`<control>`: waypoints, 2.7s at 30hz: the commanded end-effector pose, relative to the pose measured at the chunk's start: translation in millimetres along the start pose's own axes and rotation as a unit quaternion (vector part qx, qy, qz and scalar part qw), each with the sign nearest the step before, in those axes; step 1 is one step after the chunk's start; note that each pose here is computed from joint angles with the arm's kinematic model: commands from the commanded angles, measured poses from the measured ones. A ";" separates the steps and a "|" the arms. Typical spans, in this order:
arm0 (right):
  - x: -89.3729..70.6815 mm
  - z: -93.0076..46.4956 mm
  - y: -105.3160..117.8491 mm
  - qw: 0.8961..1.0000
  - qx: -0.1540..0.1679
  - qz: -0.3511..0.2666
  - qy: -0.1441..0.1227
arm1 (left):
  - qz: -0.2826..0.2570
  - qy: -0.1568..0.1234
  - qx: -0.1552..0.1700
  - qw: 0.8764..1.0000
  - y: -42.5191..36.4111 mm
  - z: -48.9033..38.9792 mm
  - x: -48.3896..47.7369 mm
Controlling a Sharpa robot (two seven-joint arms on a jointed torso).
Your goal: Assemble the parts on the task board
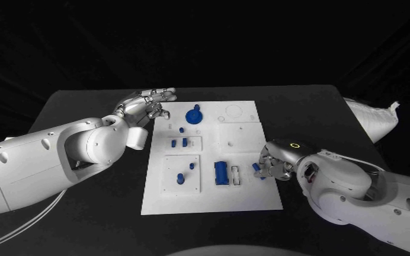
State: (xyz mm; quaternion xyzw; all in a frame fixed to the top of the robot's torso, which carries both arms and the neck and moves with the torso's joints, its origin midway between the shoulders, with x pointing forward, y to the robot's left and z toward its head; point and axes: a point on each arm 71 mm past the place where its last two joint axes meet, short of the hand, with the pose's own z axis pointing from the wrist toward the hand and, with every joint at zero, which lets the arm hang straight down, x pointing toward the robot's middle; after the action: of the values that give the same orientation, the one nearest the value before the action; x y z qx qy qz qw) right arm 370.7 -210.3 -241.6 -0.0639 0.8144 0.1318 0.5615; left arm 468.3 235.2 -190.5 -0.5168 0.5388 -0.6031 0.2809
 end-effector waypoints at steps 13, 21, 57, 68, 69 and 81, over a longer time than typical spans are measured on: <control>12.2 2.7 6.4 0.992 -0.012 -0.120 0.023 | 0.001 0.009 0.003 1.000 -0.6 -0.6 1.7; 17.9 4.2 1.5 0.994 0.000 -0.092 0.060 | 0.002 0.010 0.003 1.000 -0.5 -0.8 2.4; 2.4 -5.9 17.4 0.990 0.010 0.137 0.001 | -0.001 0.017 0.000 1.000 0.1 -1.9 5.4; 9.3 -2.1 25.0 0.986 0.011 0.165 0.031 | -0.002 0.018 -0.001 1.000 0.0 -2.4 5.7; 9.9 -1.7 26.0 0.985 0.011 0.167 0.033 | -0.002 0.018 -0.001 1.000 0.0 -2.3 5.7; 14.0 3.6 35.3 0.983 0.006 0.180 0.047 | -0.002 0.018 -0.001 1.000 0.3 -2.0 6.2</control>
State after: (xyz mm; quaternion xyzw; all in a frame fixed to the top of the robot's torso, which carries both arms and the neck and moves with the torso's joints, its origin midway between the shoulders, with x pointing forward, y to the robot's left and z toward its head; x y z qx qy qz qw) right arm 360.6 -175.3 -248.5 0.0746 0.8332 0.2234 0.5003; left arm 465.2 233.1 -189.7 -0.5132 0.5426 -0.6049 0.2762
